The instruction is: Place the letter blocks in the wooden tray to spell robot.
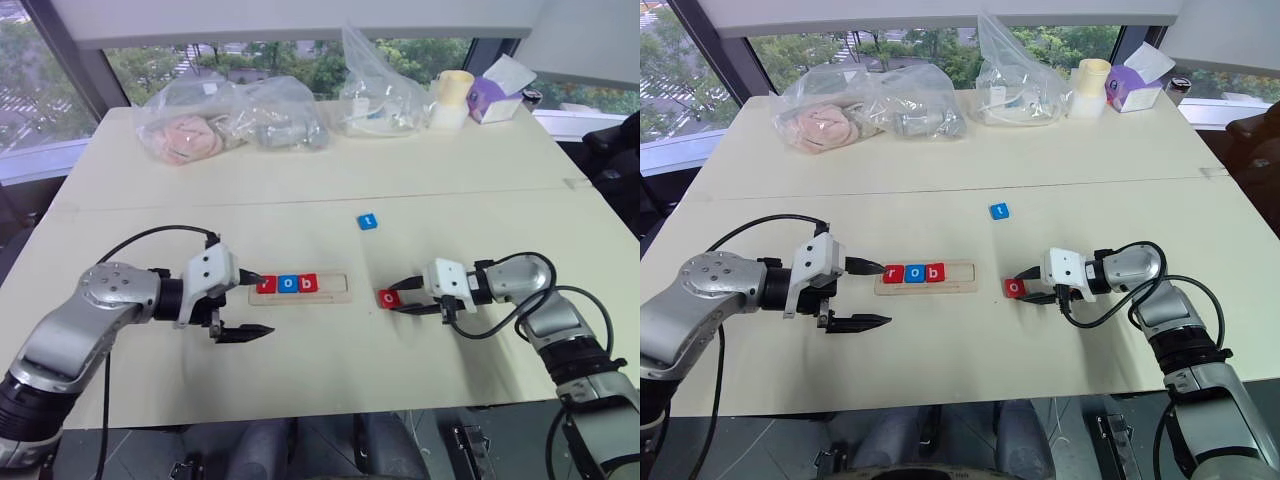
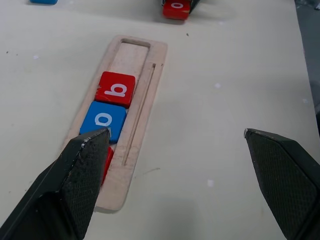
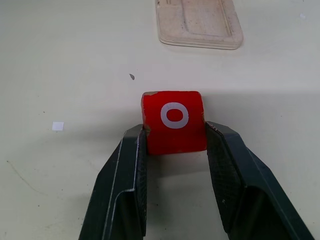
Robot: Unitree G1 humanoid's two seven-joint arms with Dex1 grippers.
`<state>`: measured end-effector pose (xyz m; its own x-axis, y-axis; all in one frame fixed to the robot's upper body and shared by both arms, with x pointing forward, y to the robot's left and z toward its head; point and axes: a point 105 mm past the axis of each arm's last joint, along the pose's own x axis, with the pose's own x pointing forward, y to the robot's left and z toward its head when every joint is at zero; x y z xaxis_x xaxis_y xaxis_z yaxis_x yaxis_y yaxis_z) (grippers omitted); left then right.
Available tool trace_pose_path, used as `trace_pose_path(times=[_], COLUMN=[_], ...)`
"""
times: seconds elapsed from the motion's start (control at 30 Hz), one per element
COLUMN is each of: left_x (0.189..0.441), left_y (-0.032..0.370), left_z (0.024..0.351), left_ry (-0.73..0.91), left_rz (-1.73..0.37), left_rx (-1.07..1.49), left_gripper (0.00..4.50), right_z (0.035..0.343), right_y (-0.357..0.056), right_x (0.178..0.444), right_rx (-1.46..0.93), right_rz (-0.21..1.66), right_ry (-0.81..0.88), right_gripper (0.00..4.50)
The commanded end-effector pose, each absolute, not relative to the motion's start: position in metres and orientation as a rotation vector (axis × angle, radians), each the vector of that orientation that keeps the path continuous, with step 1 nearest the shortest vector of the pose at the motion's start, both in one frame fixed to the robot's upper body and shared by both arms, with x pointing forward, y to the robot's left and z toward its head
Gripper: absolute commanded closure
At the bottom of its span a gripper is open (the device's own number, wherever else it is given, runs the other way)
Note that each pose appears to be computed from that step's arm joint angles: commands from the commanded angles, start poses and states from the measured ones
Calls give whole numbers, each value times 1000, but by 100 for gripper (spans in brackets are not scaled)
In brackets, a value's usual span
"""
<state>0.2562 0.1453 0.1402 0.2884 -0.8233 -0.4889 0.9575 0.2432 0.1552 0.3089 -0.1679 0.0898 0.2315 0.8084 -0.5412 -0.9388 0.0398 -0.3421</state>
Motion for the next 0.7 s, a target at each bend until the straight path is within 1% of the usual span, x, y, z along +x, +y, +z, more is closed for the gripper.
trace_pose_path(times=[0.03, 0.13, 0.27, 0.37, 0.5, 0.7], left_x=[258, 261, 263, 264, 264, 260], left_y=[151, 153, 155, 155, 153, 152], left_z=[144, 143, 142, 141, 139, 140], left_ry=[316, 317, 318, 319, 316, 315], left_rz=[-1228, -1218, -1213, -1212, -1207, -1191], left_rx=[493, 497, 501, 504, 501, 492], left_gripper=[0, 0, 0, 0, 0, 0], right_z=[113, 129, 141, 141, 132, 128], right_y=[-155, -140, -119, -109, -81, -63], right_x=[311, 313, 317, 320, 331, 341], right_rx=[-631, -615, -668, -709, -792, -845], right_rz=[1339, 1331, 1339, 1340, 1345, 1332], right_ry=[189, 163, 146, 157, 188, 210], right_gripper=[339, 339, 339, 339, 339, 339])
